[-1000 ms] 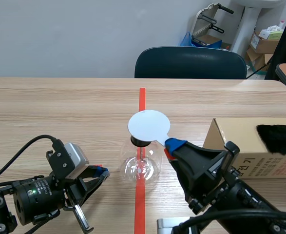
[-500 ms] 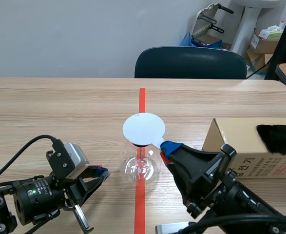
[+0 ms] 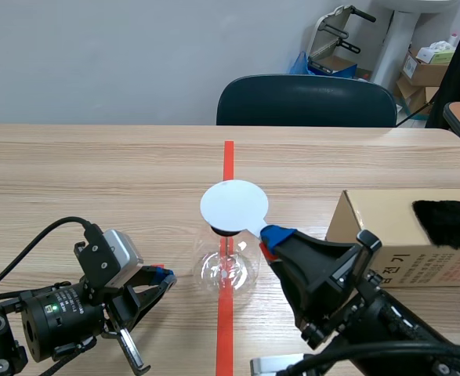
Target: Do the electroscope experiment
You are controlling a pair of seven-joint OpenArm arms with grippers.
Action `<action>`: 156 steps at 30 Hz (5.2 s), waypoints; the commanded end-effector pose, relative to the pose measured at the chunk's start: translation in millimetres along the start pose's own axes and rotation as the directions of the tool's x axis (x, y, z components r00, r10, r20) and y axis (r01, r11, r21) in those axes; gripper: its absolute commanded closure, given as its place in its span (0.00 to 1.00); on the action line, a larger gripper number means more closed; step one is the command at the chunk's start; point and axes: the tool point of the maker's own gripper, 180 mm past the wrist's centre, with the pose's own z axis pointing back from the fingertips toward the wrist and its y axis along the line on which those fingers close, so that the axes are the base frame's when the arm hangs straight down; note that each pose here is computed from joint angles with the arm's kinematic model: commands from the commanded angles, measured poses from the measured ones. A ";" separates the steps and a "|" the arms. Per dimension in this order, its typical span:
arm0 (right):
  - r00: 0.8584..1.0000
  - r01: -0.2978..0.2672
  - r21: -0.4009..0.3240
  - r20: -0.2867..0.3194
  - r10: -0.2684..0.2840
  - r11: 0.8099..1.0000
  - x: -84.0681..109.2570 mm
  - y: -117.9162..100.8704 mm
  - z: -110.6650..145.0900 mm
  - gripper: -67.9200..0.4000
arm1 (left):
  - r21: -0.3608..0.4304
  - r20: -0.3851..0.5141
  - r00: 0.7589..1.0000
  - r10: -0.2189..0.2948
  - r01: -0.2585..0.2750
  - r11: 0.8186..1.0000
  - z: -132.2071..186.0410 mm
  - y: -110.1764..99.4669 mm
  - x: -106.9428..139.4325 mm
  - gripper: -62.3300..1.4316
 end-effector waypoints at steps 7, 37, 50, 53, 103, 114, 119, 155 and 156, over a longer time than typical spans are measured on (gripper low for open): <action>0.983 -0.013 -0.033 -0.182 0.007 0.999 -36.5 -9.5 -0.7 0.98 | -0.002 0.026 1.000 0.001 -0.001 1.000 -1.6 -0.7 7.6 0.93; 0.814 -0.014 -0.032 -0.580 -0.008 0.999 -108.3 -9.4 29.9 0.98 | -0.003 0.025 1.000 0.002 -0.002 1.000 -1.4 -0.7 7.3 0.93; 0.817 -0.014 -0.032 -0.577 -0.007 0.999 -107.7 -9.5 29.5 0.98 | -0.003 0.026 1.000 0.002 -0.001 1.000 -1.5 -0.8 7.5 0.93; 0.817 -0.014 -0.032 -0.576 -0.007 0.999 -107.6 -9.5 29.4 0.98 | -0.003 0.026 1.000 0.002 -0.001 1.000 -1.5 -0.8 7.5 0.93; 0.826 0.027 -0.084 -0.559 -0.070 0.996 -105.9 -12.6 33.5 0.98 | -0.029 0.024 1.000 0.003 -0.002 1.000 8.1 2.0 6.2 0.92; 0.814 0.012 -0.107 -0.576 -0.072 0.994 -124.0 -18.0 61.1 0.98 | -0.192 0.142 0.989 0.046 -0.018 0.981 40.3 -8.8 51.2 0.42; 0.817 -0.009 -0.098 -0.575 -0.050 0.995 -128.6 -15.8 68.5 0.98 | -0.235 0.166 0.983 0.082 -0.041 0.971 55.0 -10.6 73.4 0.38; 0.815 0.059 0.079 -0.580 -0.002 0.995 -131.2 54.4 85.1 0.98 | -0.499 0.142 0.962 0.233 -0.134 0.856 149.3 -37.2 117.7 0.27; 0.813 0.061 0.078 -0.582 -0.004 0.995 -131.5 54.3 85.4 0.98 | -0.503 0.144 0.959 0.244 -0.141 0.852 152.6 -37.1 118.7 0.27</action>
